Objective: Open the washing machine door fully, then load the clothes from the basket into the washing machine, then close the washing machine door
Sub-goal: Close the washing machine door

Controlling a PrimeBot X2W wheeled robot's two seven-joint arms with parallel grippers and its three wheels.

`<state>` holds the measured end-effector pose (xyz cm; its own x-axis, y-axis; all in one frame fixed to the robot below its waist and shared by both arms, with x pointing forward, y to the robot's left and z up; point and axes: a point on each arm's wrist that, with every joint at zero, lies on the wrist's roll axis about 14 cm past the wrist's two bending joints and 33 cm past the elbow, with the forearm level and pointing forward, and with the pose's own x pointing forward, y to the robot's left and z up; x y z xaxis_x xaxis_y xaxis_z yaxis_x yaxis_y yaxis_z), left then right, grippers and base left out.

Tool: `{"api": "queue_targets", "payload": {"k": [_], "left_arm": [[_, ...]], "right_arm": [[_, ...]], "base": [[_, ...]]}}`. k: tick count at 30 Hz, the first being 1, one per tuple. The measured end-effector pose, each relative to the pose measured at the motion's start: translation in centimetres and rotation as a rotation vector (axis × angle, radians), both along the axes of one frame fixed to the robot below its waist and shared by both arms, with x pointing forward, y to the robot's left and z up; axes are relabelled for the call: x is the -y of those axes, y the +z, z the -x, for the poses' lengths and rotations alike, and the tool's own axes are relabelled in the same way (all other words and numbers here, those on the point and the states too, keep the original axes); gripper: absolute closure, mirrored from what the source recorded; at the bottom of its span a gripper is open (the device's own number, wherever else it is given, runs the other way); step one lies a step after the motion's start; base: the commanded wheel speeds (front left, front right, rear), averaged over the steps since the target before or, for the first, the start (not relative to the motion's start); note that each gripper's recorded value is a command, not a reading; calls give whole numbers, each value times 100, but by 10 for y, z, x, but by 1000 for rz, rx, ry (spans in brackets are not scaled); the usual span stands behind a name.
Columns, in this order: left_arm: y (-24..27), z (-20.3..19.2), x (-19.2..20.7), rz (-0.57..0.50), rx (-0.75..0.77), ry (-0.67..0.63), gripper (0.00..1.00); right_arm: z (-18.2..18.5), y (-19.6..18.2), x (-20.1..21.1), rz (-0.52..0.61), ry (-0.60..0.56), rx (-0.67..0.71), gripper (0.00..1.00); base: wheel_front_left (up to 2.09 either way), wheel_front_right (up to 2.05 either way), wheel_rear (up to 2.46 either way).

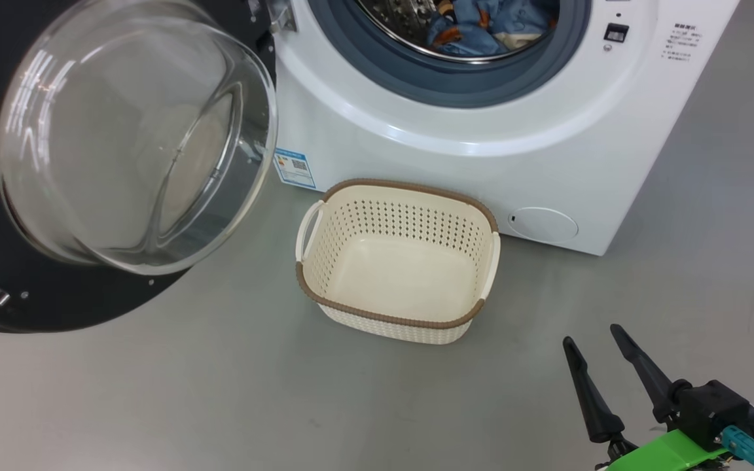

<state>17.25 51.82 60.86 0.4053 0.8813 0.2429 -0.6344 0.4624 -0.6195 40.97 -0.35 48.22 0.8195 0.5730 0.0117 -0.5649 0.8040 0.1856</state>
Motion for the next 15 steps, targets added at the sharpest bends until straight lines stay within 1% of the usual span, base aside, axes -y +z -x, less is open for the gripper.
{"api": "queue_targets", "payload": {"k": [4, 8, 15], "left_arm": [[-1, -12, -12, 66, 60, -20, 100], [-19, -26, -18, 184, 101, -63, 100], [-36, -47, -26, 300, 134, -123, 100]], "right_arm": [[-4, -3, 5, 7, -10, -6, 0], [-7, -6, 11, 15, -21, -14, 0], [-13, -12, 20, 32, -34, -26, 0]], "base": [[0, 0, 0], [0, 0, 0], [0, 0, 0]]}}
